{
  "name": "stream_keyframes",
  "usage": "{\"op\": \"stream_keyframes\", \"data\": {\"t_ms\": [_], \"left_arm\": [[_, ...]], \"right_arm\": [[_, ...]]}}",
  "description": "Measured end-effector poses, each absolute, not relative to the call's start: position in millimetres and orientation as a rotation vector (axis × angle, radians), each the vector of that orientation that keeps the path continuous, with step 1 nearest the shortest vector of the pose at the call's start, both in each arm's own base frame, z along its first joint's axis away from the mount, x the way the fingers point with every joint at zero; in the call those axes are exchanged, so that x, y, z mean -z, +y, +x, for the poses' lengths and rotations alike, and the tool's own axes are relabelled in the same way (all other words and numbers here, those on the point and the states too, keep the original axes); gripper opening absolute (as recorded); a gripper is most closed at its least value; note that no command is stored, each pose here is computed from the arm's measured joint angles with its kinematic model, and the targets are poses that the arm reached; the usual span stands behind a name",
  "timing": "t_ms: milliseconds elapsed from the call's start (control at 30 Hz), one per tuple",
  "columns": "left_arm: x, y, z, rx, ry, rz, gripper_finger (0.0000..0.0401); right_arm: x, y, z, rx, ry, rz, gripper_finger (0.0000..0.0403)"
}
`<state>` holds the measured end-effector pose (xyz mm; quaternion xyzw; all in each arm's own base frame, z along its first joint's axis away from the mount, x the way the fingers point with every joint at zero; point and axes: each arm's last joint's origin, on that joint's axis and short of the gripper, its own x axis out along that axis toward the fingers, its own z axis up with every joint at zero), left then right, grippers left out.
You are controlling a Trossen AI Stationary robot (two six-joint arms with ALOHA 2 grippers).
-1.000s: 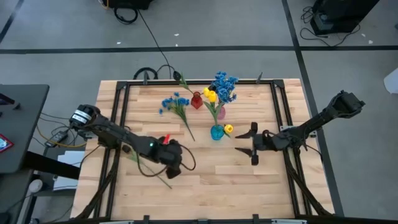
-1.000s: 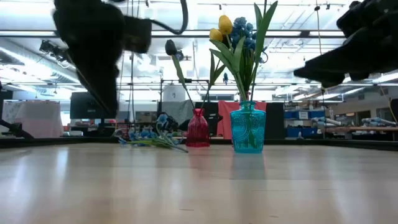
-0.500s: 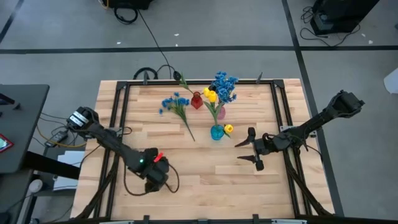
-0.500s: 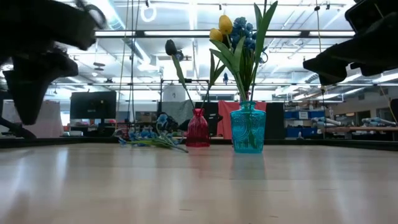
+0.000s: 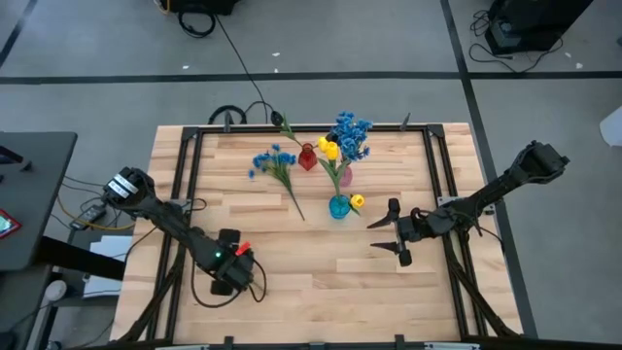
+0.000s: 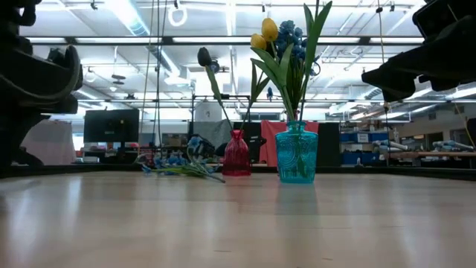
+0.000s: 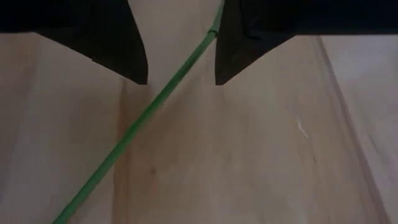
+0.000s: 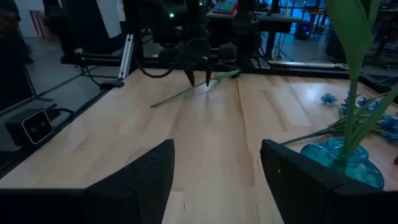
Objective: Sort flowers into vase by color
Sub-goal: Put the black flower into the red vase
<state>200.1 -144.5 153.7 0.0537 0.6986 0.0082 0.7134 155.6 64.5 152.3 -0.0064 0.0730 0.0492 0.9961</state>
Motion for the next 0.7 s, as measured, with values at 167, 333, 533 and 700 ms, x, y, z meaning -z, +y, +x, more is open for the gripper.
{"op": "stream_keyframes", "data": {"t_ms": [167,333,533,700], "left_arm": [[-151,-142,198,0.025,1.542,0.205,0.0141],[-144,-139,196,0.034,1.53,0.259,0.0088],[-141,-139,195,0.065,1.51,0.286,0.0035],[-140,-138,195,0.063,1.492,0.338,0.001]], "right_arm": [[-153,64,156,-0.075,0.136,-0.01,0.0249],[-157,64,156,-0.073,0.1,0.006,0.0249],[-159,64,157,-0.073,0.079,0.026,0.0249],[-159,64,157,-0.072,0.084,0.05,0.0249]]}}
